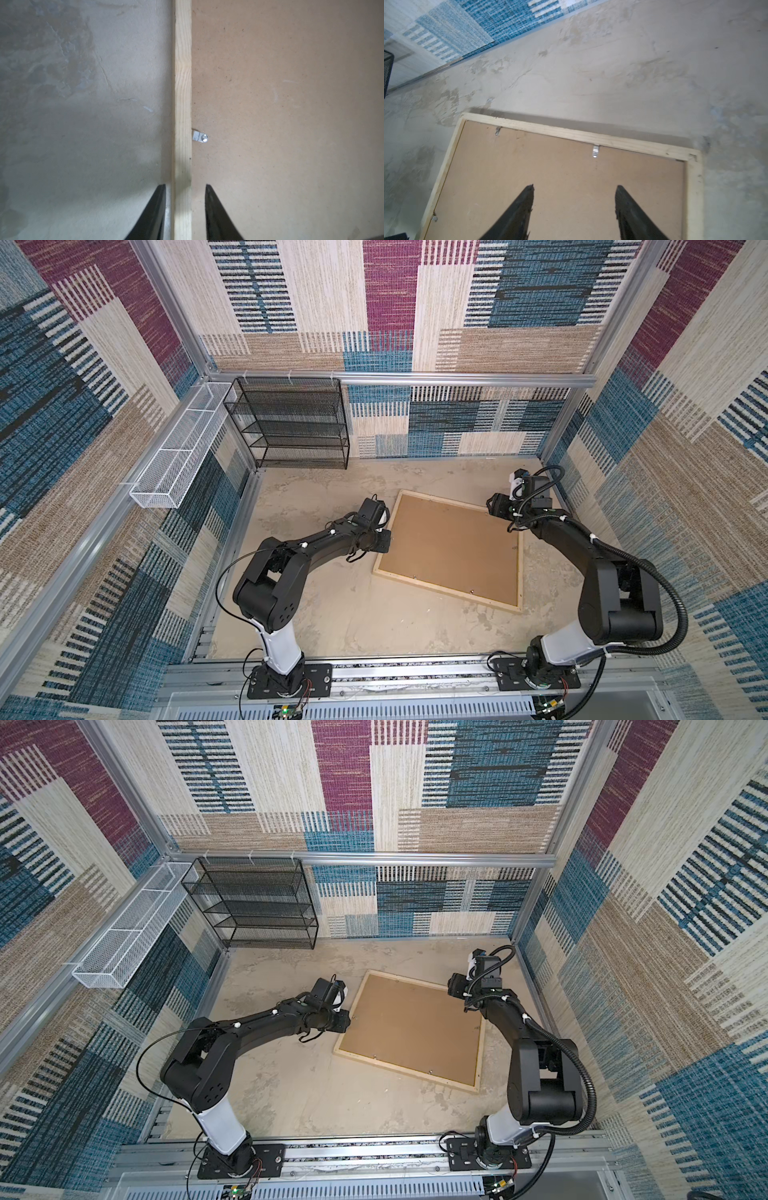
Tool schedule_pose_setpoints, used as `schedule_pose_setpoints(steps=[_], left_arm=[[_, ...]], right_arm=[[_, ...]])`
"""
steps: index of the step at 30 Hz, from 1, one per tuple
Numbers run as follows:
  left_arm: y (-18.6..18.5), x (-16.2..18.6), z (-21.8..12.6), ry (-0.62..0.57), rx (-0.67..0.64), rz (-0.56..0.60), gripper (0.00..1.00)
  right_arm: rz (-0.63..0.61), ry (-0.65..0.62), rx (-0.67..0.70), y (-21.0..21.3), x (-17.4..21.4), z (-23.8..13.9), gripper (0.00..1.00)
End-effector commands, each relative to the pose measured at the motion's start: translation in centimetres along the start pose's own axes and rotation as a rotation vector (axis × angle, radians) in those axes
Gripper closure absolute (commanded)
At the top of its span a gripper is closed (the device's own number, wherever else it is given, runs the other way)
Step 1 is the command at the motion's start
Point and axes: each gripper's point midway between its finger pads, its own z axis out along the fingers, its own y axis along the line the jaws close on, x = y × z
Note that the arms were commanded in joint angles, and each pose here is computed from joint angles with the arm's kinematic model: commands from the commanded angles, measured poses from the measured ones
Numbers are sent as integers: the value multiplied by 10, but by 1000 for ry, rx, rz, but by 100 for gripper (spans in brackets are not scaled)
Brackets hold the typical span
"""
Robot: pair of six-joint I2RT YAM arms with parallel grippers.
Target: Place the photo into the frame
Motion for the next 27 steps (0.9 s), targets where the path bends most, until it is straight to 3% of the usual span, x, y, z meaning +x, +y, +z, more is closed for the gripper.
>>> schedule_pose_setpoints(steps=[1, 8, 14, 27], left_arm=[[5, 0, 3, 2, -47, 27, 65], [13, 8, 16, 42, -113, 32, 68], [24, 6, 17, 48, -181, 3, 77], [85, 20, -2, 70, -353, -119, 84]], right_arm=[[22, -20, -2, -3, -6, -6, 36], [27, -19, -32, 1, -5, -7, 36], [27, -18, -21, -1, -5, -7, 35], [27, 34, -20, -6, 8, 6, 36]])
